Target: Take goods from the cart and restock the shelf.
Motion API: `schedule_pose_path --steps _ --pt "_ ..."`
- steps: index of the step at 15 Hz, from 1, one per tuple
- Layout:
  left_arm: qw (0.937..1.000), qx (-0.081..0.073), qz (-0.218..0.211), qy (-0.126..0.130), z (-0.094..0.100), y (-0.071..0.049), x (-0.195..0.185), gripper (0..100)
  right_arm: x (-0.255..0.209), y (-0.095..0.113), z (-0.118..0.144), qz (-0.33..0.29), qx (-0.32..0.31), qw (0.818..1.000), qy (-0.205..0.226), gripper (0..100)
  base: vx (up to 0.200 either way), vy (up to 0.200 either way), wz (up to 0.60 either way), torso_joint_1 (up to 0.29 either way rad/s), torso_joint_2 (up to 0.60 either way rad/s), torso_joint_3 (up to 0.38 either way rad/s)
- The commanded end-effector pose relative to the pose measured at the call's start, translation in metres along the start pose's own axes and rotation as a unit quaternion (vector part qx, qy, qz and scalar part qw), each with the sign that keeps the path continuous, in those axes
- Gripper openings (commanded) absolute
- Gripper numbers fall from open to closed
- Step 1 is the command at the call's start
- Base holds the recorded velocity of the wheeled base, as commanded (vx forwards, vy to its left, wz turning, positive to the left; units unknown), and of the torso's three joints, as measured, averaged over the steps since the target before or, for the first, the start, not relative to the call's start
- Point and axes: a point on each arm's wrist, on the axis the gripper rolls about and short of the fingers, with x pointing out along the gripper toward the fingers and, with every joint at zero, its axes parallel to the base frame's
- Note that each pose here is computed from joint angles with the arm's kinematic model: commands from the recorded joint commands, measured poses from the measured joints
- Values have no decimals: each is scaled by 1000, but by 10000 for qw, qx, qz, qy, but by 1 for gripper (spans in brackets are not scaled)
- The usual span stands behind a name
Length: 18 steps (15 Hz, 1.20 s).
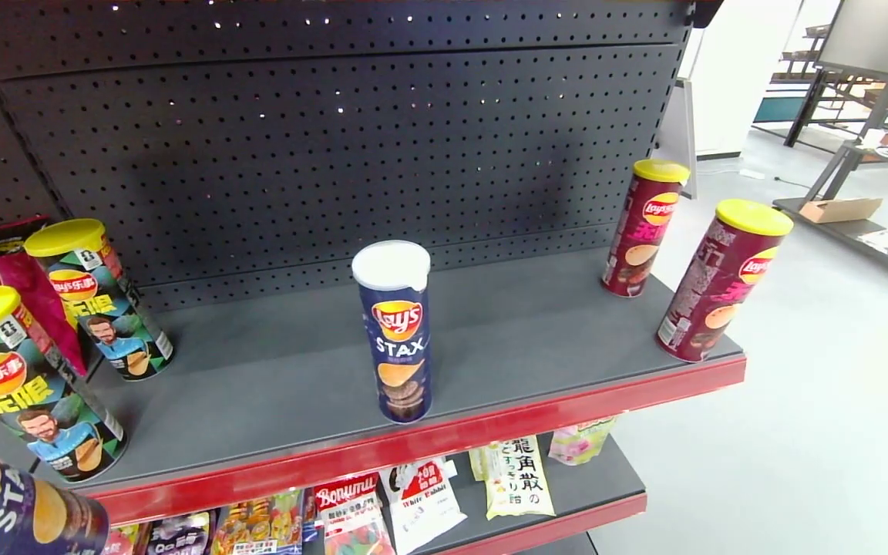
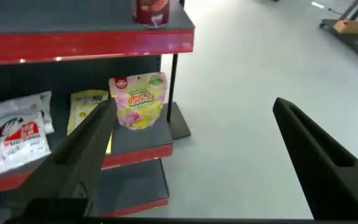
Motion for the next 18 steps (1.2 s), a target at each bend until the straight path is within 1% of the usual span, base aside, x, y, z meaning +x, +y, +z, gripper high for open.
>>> schedule_pose_path --steps 1,2,3,5,6,8,9,10,11,12,14,15,16,17,18 --pt "9997 -108 -208 58 7 6 16 0 -3 -1 -4 -300 285 9990 -166 100 0 0 0 0 0 0" --pt "9995 -118 -297 8 10 7 21 0 -3 -2 -4 -515 290 9981 -158 100 0 0 0 0 0 0" --pt "9991 -145 -388 19 11 9 26 0 -3 -2 -4 -469 296 9983 -155 100 0 0 0 0 0 0" --pt "9976 -286 -629 29 13 10 33 0 -3 0 -4 -194 306 9992 -186 100 0 0 0 0 0 0" --pt "9966 -356 -734 69 13 11 37 0 -3 0 -4 -180 260 9993 -187 100 0 0 0 0 0 0" --pt "9962 -369 -784 49 14 12 41 0 -4 -1 1 -221 136 9992 -310 100 0 0 0 0 0 0" --pt "9952 -424 -885 46 15 13 46 0 -5 -2 5 -220 117 9988 -418 100 0 0 0 0 0 0" --pt "9937 -491 -1001 70 16 14 52 0 -2 0 -5 -203 124 9995 -228 100 0 0 0 0 0 0" --pt "9930 -508 -1066 53 16 15 55 0 -2 0 -3 -95 212 9996 -180 100 0 0 0 0 0 0" --pt "9920 -541 -1136 79 16 16 59 0 -3 1 -3 137 244 9994 -184 100 0 0 0 0 0 0" --pt "9896 -564 -1323 22 18 16 64 0 -3 3 -4 681 183 9969 -340 100 0 0 0 0 0 0" --pt "9886 -606 -1377 25 18 16 66 0 -4 3 -4 639 205 9971 -372 100 0 0 0 0 0 0" --pt "9880 -606 -1421 17 18 15 67 0 -4 2 -5 571 200 9975 -357 100 0 0 0 0 0 0" --pt "9859 -604 -1558 41 18 14 72 0 -3 1 -6 327 414 9981 -322 100 0 0 0 0 0 0" --pt "9854 -592 -1599 18 19 14 74 0 -3 1 -8 219 614 9977 -199 100 0 0 0 0 0 0"
